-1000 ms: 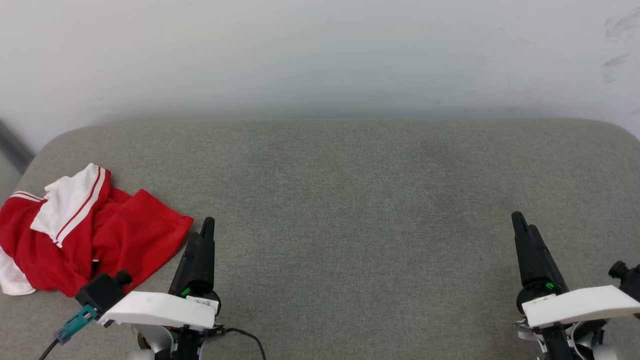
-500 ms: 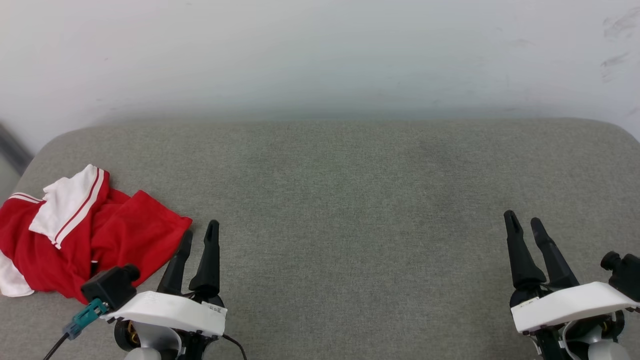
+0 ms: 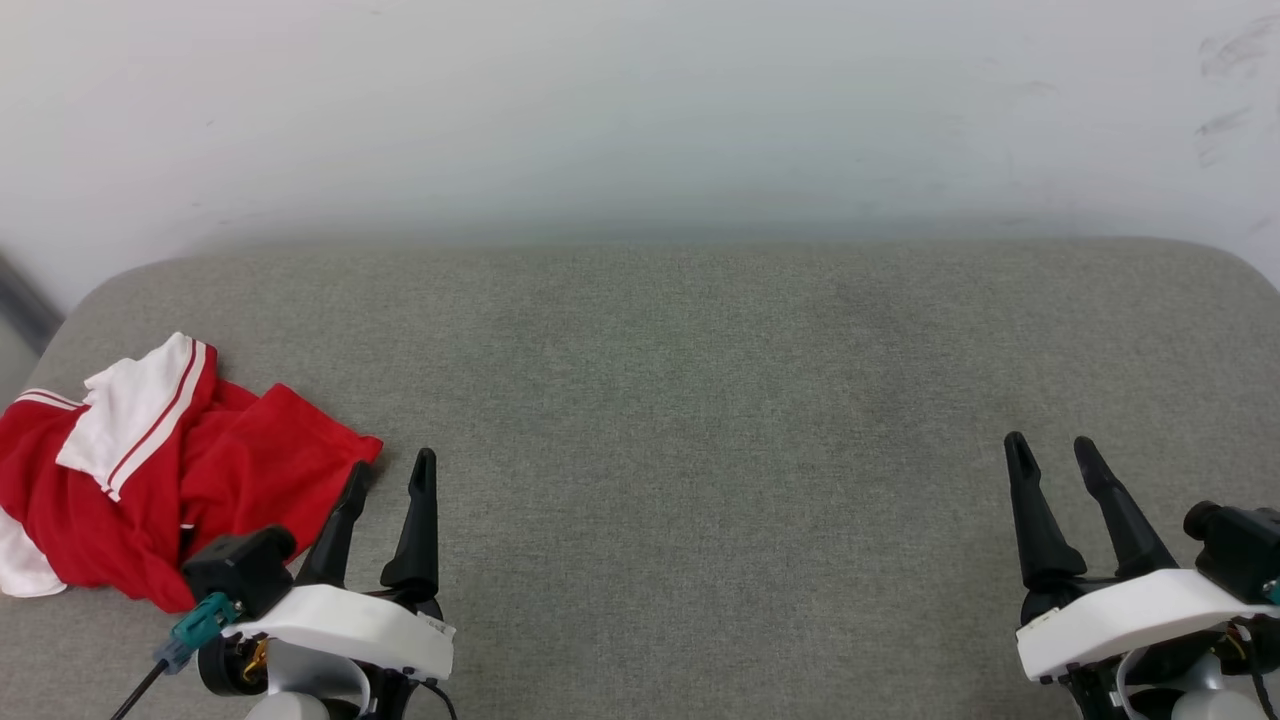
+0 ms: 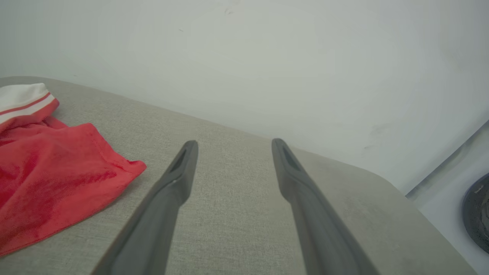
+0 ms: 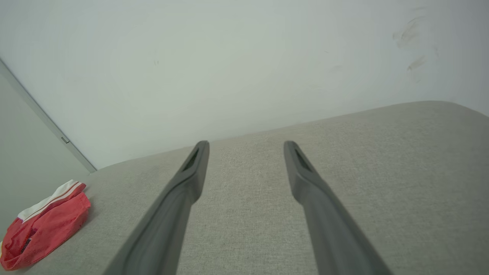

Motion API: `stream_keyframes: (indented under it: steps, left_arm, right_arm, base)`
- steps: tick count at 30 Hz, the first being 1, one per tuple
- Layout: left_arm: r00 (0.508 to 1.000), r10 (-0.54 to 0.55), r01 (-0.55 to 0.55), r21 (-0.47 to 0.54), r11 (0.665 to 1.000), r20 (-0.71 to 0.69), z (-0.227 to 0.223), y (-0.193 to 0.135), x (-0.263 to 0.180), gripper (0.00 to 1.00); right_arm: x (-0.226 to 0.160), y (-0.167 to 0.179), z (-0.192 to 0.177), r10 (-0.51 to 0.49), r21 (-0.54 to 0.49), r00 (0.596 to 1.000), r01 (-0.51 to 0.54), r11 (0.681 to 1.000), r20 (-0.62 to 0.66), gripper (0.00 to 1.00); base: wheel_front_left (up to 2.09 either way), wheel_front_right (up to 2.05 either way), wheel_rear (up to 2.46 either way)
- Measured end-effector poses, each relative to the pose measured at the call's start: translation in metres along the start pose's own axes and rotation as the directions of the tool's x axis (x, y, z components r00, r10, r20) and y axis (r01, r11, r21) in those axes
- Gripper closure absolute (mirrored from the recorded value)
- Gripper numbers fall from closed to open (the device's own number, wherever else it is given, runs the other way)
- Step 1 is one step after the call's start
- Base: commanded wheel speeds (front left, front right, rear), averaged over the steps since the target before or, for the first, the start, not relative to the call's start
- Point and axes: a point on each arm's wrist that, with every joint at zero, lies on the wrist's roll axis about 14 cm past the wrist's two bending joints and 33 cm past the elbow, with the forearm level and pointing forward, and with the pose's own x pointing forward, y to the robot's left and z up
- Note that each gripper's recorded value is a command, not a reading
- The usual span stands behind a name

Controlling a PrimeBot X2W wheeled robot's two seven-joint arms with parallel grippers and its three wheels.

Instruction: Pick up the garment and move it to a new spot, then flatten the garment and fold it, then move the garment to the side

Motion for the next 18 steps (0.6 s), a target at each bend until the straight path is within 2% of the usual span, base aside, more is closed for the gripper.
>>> stream_keyframes:
  steps: [18]
  left_arm:
    - [1.000,-0.005,0.009,0.180,0.984,-0.018,-0.0084,0.0037,-0.0019,0.00]
  right_arm:
    - [-0.0043,0.0024,0.0014,0.004,-0.208,1.000,-0.007,0.978,-0.015,0.00]
  base:
    - [0.00,0.00,0.00]
